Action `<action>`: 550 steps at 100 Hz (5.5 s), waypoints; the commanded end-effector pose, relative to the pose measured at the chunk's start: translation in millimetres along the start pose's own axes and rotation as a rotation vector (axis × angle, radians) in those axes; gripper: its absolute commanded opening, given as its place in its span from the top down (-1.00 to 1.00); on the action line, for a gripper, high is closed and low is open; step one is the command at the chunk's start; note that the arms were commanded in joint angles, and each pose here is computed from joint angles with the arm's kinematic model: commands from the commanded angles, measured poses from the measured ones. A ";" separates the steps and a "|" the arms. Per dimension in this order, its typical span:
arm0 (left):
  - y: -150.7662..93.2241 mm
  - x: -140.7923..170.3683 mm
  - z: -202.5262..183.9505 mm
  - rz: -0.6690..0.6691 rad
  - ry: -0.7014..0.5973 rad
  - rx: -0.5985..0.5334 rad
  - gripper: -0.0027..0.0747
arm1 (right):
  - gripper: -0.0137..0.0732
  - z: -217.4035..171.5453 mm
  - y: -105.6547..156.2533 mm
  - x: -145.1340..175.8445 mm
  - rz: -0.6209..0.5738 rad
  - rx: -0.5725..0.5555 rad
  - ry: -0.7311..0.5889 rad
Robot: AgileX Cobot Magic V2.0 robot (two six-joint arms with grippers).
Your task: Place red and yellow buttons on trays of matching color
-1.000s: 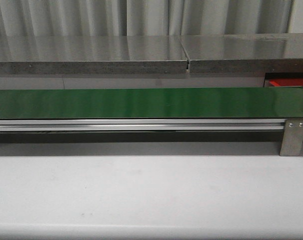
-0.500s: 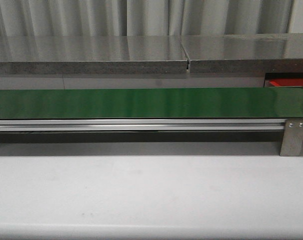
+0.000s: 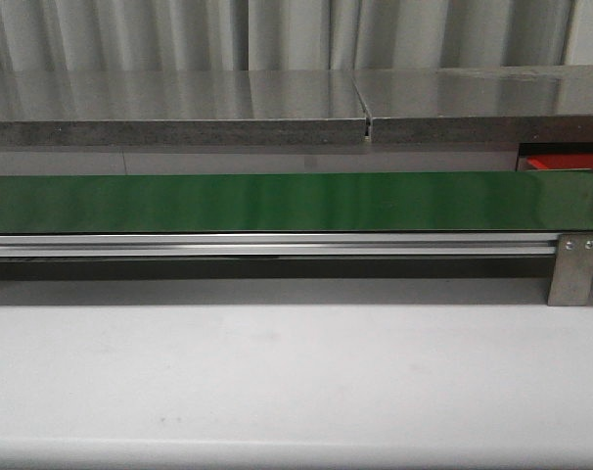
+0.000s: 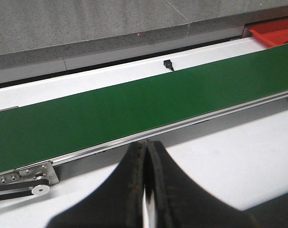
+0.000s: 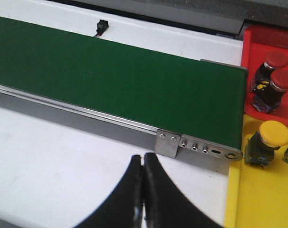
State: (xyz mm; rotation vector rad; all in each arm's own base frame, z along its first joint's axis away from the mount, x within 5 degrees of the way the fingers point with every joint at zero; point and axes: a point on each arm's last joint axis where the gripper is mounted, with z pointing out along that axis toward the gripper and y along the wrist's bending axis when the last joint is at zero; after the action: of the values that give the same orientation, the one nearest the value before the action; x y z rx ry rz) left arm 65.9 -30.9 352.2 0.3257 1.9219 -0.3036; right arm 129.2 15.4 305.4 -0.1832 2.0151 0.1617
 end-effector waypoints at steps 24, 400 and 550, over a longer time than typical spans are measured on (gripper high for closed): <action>-2.1 -14.4 -3.4 -0.038 -0.105 0.020 0.98 | 0.84 -32.5 6.4 -1.1 -0.019 0.029 -0.195; 369.5 37.2 196.7 -0.866 0.423 -0.666 0.36 | 0.84 -32.5 6.4 -1.0 -0.019 0.029 -0.195; 233.0 -45.0 234.0 -0.549 0.478 -0.379 0.31 | 0.84 -32.5 6.4 -1.0 -0.019 0.029 -0.195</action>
State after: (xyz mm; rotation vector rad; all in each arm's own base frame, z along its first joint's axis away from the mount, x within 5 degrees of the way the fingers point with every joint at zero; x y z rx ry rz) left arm 369.1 101.0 270.0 -0.4636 2.5704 -0.2495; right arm 98.7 17.0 306.4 -0.1916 1.9030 0.1451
